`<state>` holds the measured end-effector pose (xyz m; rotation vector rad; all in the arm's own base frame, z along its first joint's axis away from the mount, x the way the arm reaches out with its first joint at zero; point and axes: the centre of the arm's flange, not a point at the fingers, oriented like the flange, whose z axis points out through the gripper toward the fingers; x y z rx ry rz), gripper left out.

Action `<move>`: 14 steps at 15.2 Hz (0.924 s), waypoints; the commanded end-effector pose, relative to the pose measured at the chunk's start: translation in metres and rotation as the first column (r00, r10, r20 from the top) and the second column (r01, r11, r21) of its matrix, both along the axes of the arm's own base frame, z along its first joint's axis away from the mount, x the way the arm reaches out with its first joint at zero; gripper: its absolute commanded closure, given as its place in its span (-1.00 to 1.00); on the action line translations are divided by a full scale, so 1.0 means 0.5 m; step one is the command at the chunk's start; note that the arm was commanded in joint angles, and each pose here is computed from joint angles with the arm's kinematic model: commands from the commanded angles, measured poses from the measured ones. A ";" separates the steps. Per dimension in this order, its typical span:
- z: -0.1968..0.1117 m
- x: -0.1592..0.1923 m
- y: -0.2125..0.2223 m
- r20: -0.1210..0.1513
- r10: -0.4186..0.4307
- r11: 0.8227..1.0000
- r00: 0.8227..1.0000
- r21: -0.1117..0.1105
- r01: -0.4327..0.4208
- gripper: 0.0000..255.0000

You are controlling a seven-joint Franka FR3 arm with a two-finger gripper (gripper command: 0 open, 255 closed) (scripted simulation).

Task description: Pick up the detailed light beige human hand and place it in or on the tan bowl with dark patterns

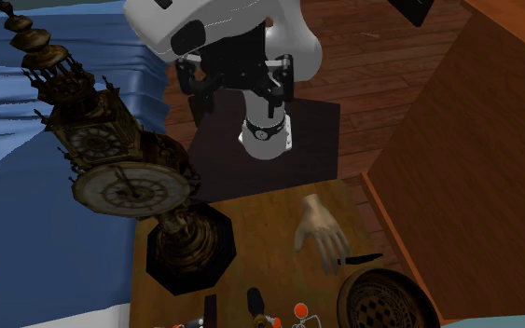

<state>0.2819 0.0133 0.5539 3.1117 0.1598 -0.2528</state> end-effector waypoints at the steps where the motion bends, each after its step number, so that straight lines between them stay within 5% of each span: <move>1: 0.000 0.000 0.000 0.000 0.000 1.000 1.000 0.000 0.000 -1.00; 14: -0.318 0.045 0.093 -0.011 -0.201 0.977 0.980 0.065 0.201 -1.00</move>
